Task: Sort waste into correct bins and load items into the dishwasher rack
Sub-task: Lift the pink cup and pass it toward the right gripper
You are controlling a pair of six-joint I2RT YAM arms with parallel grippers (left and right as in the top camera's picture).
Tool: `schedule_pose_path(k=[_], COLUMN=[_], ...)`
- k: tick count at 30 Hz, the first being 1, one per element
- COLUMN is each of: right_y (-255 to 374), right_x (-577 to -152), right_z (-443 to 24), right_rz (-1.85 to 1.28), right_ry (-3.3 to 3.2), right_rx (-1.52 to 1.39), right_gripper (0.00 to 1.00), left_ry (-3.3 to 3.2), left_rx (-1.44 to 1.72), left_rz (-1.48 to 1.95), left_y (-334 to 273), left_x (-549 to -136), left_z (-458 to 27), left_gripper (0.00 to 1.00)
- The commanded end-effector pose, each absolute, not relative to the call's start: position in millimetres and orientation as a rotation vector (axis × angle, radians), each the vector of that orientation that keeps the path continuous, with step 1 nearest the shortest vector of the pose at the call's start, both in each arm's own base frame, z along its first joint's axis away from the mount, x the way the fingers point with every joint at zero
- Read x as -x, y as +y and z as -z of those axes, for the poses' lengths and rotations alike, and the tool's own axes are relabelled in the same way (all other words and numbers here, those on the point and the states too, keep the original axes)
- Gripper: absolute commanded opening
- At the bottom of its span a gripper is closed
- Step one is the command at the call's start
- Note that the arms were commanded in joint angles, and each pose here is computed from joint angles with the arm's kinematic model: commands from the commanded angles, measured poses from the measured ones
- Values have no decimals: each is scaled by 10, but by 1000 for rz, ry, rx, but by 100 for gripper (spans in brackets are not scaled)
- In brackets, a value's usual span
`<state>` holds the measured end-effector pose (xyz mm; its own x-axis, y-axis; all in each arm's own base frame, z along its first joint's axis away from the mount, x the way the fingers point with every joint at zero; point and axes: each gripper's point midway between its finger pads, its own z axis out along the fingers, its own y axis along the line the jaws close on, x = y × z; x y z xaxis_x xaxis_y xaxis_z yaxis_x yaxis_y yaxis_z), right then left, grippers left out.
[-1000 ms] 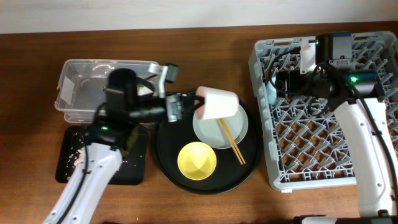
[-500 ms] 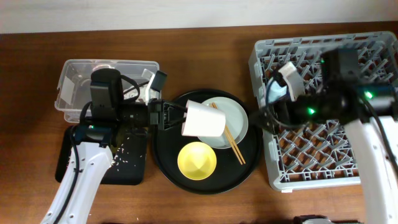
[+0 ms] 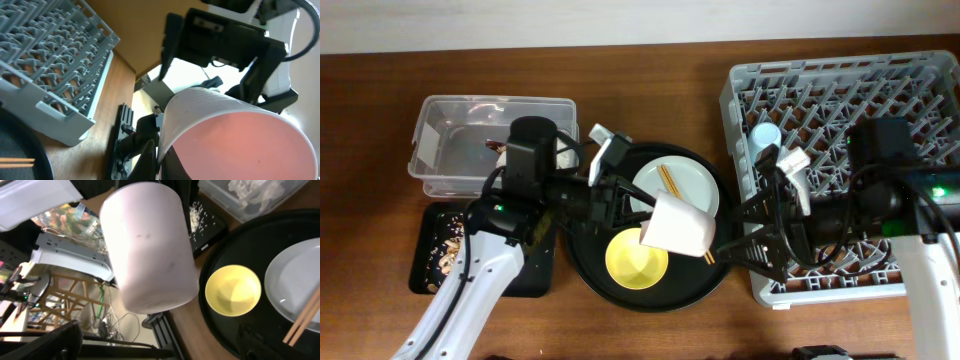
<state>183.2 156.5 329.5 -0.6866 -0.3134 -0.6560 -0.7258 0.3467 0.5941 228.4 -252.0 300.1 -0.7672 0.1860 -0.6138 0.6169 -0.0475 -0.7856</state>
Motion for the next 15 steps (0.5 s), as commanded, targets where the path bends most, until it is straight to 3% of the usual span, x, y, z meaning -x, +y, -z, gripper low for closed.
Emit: schedule_pose_path(k=[1,9,15], right_y=[1633,1753,1857], right_x=[-1764,-1704,-1673], right_z=[-3232,-3155,-3224], right_rz=[-1398,-1611,-1714], right_ry=[2100,1928,1737], right_rx=[939,901,910], right_gripper=[99,99,85], left_ry=[1825,1815,1822], left_rx=[-950,-956,-950], left_rz=[1865,1863,1850], left_y=[-2566,-2572,-2587], left_x=[-2183,-2185,-2196], left_z=[-3120,-3135,-3122], left_gripper=[0,0,0])
